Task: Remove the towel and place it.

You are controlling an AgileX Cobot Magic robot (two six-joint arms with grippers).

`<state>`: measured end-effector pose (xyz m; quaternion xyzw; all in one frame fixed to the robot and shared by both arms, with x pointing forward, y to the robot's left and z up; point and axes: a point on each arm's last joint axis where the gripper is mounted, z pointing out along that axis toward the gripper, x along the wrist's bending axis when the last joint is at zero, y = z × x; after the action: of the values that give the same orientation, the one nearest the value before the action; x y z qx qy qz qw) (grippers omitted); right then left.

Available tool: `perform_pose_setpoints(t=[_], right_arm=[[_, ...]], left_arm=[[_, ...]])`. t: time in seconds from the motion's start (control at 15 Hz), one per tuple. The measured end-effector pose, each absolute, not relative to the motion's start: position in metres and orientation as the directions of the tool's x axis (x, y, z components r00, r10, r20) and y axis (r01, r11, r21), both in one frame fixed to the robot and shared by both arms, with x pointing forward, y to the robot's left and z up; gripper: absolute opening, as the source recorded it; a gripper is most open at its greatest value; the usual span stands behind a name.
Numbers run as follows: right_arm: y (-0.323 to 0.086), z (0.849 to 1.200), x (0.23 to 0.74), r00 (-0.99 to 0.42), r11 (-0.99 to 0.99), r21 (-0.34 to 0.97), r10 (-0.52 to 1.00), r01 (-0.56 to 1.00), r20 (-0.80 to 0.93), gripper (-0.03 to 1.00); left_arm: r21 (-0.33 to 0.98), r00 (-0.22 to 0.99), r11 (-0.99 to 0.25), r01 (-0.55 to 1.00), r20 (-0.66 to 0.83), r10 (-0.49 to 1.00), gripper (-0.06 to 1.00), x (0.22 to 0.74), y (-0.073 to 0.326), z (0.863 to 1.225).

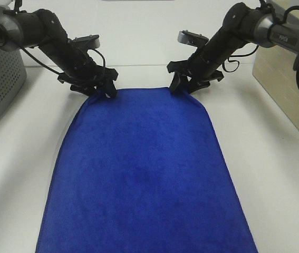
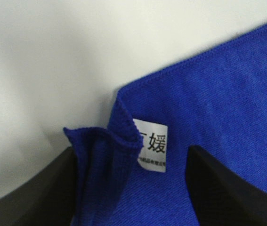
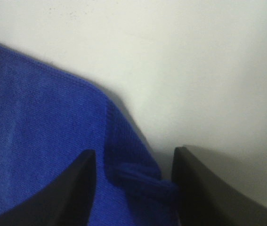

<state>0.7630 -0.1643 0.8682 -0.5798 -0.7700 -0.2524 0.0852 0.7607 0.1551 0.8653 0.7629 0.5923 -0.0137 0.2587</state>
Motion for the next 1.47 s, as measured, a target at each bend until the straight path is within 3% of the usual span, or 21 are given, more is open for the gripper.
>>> perform_pose_setpoints(t=[0.33, 0.47, 0.53, 0.73, 0.8, 1.07, 1.47], right_arm=[[-0.162, 0.862, 0.765, -0.322, 0.205, 0.311, 0.862, 0.928, 0.393, 0.15], [-0.164, 0.861, 0.765, -0.333, 0.224, 0.311, 0.871, 0.924, 0.36, 0.02], [-0.164, 0.861, 0.765, -0.335, 0.226, 0.311, 0.872, 0.923, 0.358, 0.02], [-0.167, 0.865, 0.765, -0.355, 0.25, 0.323, 0.876, 0.913, 0.326, 0.02], [-0.167, 0.866, 0.766, -0.366, 0.262, 0.327, 0.875, 0.908, 0.316, 0.02], [-0.168, 0.871, 0.768, -0.392, 0.281, 0.362, 0.875, 0.889, 0.284, 0.02], [-0.169, 0.895, 0.781, -0.442, 0.284, 0.533, 0.876, 0.797, 0.193, 0.02]], left_arm=[[0.38, 0.303, -0.172, 0.909, -0.317, 0.899, 0.58, 0.761, 0.155, 0.865], [0.382, 0.312, -0.188, 0.905, -0.295, 0.903, 0.43, 0.761, 0.157, 0.864], [0.382, 0.312, -0.189, 0.905, -0.293, 0.904, 0.38, 0.761, 0.157, 0.864], [0.384, 0.326, -0.206, 0.9, -0.28, 0.903, 0.06, 0.761, 0.158, 0.863], [0.388, 0.341, -0.221, 0.895, -0.274, 0.899, 0.02, 0.761, 0.158, 0.863], [0.406, 0.354, -0.235, 0.883, -0.249, 0.901, 0.02, 0.763, 0.159, 0.864], [0.529, 0.407, -0.287, 0.799, -0.124, 0.905, 0.02, 0.782, 0.159, 0.888]])
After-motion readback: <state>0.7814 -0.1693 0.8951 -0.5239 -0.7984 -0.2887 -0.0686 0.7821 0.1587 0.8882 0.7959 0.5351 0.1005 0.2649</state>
